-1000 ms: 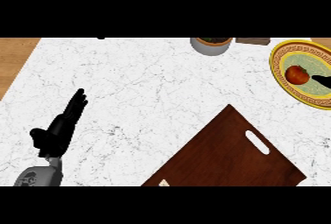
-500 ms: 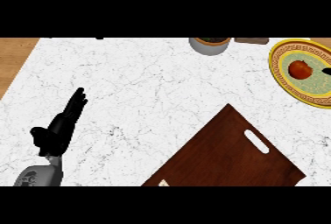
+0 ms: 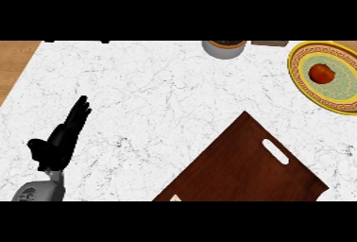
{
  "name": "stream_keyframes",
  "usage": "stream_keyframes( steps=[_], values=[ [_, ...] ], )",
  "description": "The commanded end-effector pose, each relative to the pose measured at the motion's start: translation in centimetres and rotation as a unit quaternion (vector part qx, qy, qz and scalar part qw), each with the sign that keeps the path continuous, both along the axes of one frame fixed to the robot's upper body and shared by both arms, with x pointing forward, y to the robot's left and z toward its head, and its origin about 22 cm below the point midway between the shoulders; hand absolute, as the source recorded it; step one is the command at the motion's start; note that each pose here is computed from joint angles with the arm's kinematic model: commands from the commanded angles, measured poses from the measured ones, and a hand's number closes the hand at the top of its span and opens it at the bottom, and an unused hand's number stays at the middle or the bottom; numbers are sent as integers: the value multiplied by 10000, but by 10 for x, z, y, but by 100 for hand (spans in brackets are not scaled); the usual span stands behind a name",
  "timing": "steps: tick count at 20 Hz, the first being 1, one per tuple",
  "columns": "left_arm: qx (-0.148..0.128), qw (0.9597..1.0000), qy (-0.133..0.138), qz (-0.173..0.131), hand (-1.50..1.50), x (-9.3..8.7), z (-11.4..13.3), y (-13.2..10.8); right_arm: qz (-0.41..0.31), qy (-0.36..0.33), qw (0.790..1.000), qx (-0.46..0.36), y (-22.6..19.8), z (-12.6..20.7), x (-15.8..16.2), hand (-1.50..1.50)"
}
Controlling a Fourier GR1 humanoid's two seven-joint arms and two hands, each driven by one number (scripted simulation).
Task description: Pick the tomato from the tray and place it in the plate
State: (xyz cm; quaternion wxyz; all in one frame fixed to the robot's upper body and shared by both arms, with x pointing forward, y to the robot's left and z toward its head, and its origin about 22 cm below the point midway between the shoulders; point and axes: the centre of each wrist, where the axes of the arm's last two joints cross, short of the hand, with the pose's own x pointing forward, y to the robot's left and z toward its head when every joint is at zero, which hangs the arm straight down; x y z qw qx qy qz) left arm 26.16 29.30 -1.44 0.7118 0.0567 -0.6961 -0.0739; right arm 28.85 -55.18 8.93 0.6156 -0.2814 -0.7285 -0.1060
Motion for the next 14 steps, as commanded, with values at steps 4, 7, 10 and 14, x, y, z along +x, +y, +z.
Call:
stream_keyframes(
  steps=[4, 7, 10, 14],
  values=[
    [-21, 10000, -78, -12, 0, -1, 1, 8, 340, -161, 9992, -152, -37, -2, -56, -150],
    [-30, 10000, -28, 83, 0, 1, -6, -9, 526, -241, 9981, -208, -40, -17, -73, -150],
    [-3, 10000, -17, -19, 0, 3, -3, 3, 506, -18, 9981, -364, -39, -19, -72, -150],
    [-75, 10000, -48, -18, 0, 6, 4, -6, 542, 27, 9976, -439, -52, -8, -88, -150]
  ],
)
